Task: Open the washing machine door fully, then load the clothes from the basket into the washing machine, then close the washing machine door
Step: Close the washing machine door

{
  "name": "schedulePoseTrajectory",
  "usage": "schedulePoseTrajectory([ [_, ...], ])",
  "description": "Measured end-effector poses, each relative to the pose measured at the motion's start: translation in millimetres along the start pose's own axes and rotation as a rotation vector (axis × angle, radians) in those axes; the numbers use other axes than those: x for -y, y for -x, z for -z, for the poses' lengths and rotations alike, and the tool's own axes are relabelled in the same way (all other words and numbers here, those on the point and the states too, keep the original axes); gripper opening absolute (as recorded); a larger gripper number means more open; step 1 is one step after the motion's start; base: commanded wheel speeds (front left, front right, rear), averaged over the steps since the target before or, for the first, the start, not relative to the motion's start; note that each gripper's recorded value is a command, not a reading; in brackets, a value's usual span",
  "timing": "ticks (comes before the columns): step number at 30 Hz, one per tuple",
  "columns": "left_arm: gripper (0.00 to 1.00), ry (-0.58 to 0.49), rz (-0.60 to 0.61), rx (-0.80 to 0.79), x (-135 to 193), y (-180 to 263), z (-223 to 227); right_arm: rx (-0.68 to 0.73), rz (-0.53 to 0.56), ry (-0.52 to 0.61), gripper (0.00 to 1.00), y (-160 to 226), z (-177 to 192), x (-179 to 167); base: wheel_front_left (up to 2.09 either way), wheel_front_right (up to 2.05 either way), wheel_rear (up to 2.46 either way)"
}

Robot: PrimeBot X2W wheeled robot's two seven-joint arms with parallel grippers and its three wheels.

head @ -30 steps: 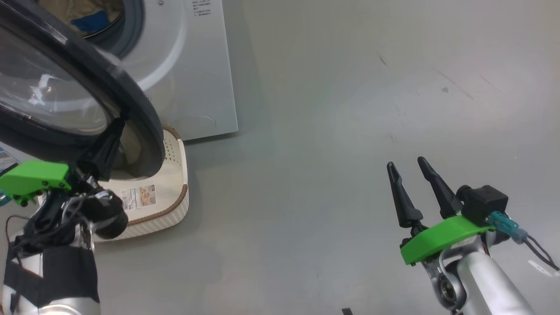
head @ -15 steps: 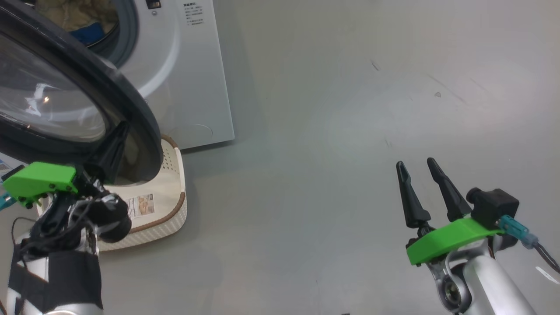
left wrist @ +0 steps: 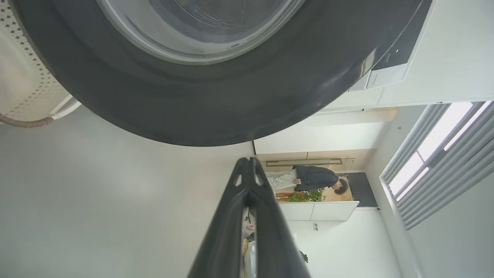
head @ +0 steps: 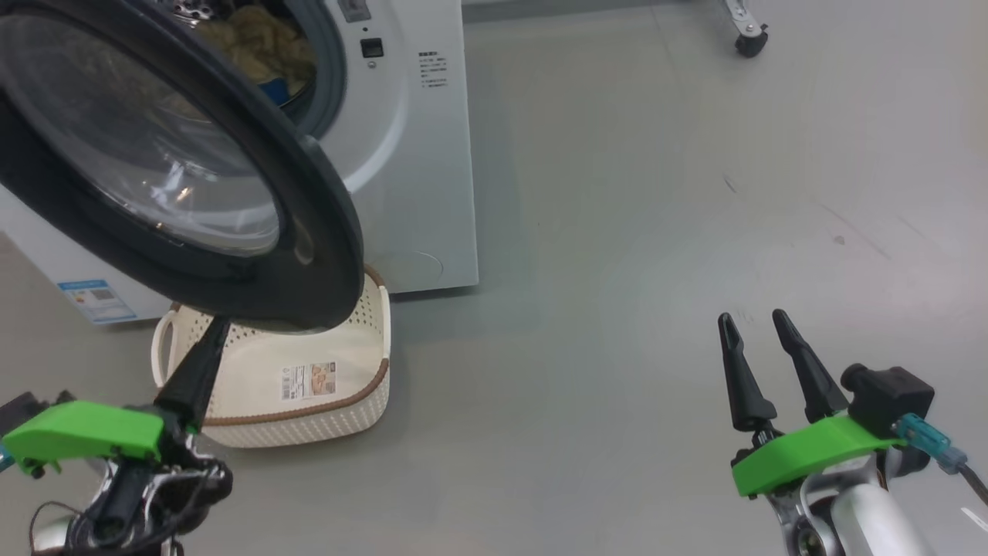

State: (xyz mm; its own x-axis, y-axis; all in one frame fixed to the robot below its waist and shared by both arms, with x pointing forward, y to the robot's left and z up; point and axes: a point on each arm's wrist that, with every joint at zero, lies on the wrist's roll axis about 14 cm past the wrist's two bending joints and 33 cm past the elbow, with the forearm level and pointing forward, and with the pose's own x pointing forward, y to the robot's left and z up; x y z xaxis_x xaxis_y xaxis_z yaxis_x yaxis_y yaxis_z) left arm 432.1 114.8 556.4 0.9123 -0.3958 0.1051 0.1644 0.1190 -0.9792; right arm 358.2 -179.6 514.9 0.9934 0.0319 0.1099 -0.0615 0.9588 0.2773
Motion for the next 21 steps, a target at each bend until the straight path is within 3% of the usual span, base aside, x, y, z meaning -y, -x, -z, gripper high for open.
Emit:
schedulePoseTrajectory([
  [4, 0.0, -0.223, -0.019, 0.101, 9, 24, -13, 0.003, -0.034, -0.008, 1.0, -3, 0, -12, 0.0, 0.0, 0.0],
  [9, 0.0, -0.647, -0.029, 0.198, 12, 49, -19, 0.01, -0.07, -0.013, 1.0, -9, -1, -23, 0.0, 0.0, 0.0],
  [12, 0.0, -0.869, -0.066, 0.207, -8, 67, -18, 0.011, -0.085, -0.015, 1.0, -11, -1, -28, 0.0, 0.0, 0.0],
  [13, 0.0, -0.869, -0.066, 0.207, -8, 67, -18, 0.011, -0.085, -0.015, 1.0, -11, -1, -28, 0.0, 0.0, 0.0],
  [16, 0.0, -1.04, -0.129, 0.165, -29, 80, -18, 0.005, -0.099, -0.017, 1.0, -11, 1, -33, 0.0, 0.0, 0.0],
  [19, 0.02, -1.115, -0.123, 0.239, -15, 80, -29, -0.005, -0.103, -0.019, 1.0, -9, 4, -35, 0.0, 0.0, 0.0],
  [20, 0.28, -1.149, -0.113, 0.268, -7, 79, -33, -0.005, -0.104, -0.019, 1.0, -9, 4, -35, 0.0, 0.0, 0.0],
  [21, 0.78, -1.177, -0.107, 0.299, 1, 79, -37, -0.004, -0.105, -0.019, 1.0, -9, 4, -35, 0.0, 0.0, 0.0],
])
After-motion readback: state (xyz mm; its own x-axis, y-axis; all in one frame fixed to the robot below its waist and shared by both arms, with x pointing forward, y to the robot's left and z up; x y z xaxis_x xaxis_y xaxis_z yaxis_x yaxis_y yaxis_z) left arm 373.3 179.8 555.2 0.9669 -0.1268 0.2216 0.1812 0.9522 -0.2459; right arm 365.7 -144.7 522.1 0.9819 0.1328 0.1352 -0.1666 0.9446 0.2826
